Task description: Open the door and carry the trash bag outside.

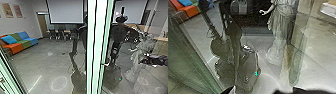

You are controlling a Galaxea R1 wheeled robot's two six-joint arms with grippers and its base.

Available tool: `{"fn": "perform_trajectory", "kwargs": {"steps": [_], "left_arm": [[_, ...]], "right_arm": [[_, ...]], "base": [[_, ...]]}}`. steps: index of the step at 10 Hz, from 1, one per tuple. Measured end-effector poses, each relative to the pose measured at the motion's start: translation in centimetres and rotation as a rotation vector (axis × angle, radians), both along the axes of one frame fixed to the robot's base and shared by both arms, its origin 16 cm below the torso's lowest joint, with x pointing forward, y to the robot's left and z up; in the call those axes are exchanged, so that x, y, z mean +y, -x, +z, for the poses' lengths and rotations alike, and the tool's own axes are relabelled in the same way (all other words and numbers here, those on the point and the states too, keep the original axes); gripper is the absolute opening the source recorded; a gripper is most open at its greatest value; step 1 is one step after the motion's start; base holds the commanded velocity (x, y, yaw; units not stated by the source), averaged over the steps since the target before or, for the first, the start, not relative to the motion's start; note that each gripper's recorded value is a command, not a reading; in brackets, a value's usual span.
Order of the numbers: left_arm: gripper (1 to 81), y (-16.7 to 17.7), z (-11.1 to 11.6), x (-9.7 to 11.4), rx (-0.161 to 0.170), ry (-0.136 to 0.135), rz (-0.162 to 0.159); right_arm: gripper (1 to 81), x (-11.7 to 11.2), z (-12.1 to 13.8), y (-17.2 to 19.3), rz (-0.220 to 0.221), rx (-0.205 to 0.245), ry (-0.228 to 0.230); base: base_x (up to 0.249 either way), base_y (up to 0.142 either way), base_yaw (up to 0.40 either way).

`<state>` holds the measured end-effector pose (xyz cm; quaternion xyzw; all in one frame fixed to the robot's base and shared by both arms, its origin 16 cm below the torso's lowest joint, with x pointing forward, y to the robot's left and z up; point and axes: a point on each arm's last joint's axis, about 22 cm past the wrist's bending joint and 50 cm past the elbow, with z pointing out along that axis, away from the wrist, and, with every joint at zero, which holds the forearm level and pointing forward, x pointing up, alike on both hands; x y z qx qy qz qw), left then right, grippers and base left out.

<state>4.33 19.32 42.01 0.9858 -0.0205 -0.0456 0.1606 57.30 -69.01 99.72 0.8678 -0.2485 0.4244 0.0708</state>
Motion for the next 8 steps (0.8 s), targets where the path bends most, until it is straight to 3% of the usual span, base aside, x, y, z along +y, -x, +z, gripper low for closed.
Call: {"fn": "perform_trajectory", "kwargs": {"steps": [2,3,4,5,6,8], "left_arm": [[1.0,-0.3,0.0,-0.2,0.0,0.001,-0.016],[1.0,-0.8,-0.1,-0.5,0.001,0.001,-0.041],[1.0,-1.3,-0.1,-0.8,0.001,0.002,-0.068],[1.0,-1.9,-0.2,-1.3,0.001,0.005,-0.098],[1.0,-2.5,-0.2,-1.7,-0.001,0.006,-0.126],[1.0,-3.2,-0.3,-2.3,-0.001,0.01,-0.166]], "right_arm": [[81.1,-2.1,1.8,0.7,0.015,-0.039,0.069],[81.1,-3.8,3.8,1.7,0.023,-0.077,0.117],[81.1,-6.4,5.5,3.7,0.001,-0.103,0.15],[81.1,-10.2,7.7,7.3,-0.052,-0.124,0.18],[81.1,-12.6,8.0,10.6,-0.092,-0.118,0.188],[81.1,-14.9,8.2,14.7,-0.136,-0.108,0.192]], "base": [[0.0,0.0,0.0],[0.0,0.0,0.0],[0.0,0.0,0.0],[0.0,0.0,0.0],[0.0,0.0,0.0],[0.0,0.0,0.0]]}}
